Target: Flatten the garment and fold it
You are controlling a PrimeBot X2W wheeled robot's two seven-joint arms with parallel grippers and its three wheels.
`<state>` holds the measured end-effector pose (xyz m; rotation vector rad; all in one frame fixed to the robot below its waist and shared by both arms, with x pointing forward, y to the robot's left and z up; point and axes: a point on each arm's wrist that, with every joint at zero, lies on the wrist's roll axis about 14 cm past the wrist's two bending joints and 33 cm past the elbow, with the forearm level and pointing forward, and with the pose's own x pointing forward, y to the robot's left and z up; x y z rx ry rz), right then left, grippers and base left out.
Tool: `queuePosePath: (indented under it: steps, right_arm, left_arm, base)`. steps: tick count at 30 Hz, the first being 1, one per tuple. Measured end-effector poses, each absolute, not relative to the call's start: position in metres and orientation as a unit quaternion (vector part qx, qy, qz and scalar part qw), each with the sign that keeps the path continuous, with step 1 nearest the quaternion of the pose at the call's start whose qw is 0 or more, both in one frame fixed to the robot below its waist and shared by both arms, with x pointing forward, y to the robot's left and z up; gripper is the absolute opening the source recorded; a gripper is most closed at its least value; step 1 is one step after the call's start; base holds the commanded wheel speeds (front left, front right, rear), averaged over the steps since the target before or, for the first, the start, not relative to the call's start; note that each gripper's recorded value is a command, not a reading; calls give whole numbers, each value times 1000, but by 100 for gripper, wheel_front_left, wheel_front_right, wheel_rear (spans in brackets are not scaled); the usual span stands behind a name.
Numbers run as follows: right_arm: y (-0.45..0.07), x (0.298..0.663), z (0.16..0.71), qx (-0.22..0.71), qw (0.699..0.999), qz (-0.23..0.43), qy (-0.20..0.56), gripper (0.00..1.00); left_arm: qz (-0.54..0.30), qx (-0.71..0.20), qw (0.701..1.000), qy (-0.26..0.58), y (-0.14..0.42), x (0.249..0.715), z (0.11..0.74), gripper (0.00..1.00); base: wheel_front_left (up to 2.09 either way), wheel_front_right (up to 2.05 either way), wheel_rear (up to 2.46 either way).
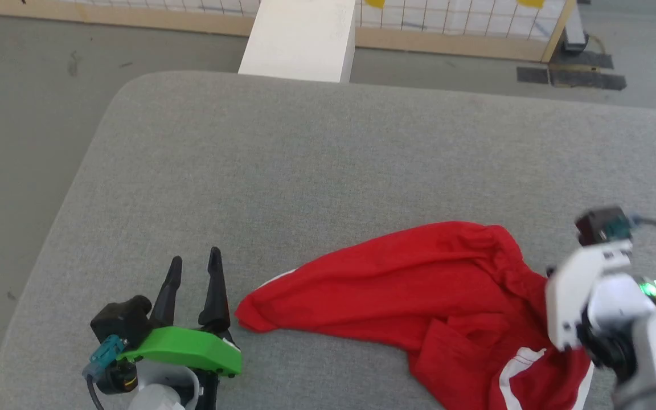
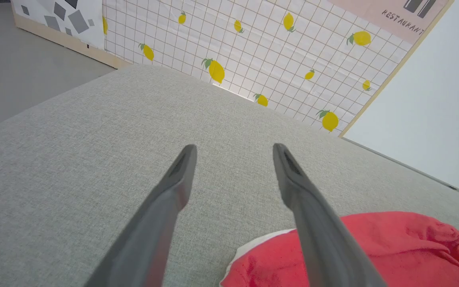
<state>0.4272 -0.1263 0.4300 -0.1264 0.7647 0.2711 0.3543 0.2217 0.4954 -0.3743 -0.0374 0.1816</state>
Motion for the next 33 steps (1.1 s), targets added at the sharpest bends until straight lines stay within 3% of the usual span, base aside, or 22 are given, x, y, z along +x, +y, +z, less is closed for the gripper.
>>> queuePosePath:
  steps: [10, 11, 12, 18, 21, 33]
  right_arm:
    - [-179, 339, 396, -35, 888, 76, 453, 0]
    - [-180, 338, 398, -34, 891, 73, 447, 9]
    - [-180, 340, 402, -31, 897, 72, 436, 100]
    - [-161, 374, 447, -14, 943, 90, 321, 100]
    - [-151, 392, 460, -19, 951, 100, 293, 100]
    - [-140, 406, 405, -94, 894, 127, 419, 100]
  left_arm:
    - [72, -185, 980, -24, 213, 357, 499, 100]
    - [70, -186, 980, -25, 211, 357, 499, 100]
    - [68, -187, 980, -25, 210, 358, 499, 100]
    - [59, -192, 979, -19, 202, 360, 496, 100]
    - [54, -194, 979, -19, 199, 361, 496, 100]
    - [74, -193, 978, 2, 209, 357, 480, 100]
  base:
    - [0, 0, 0]
    - [0, 0, 0]
    - [0, 0, 0]
    - [0, 0, 0]
    - [0, 0, 0]
    - [0, 0, 0]
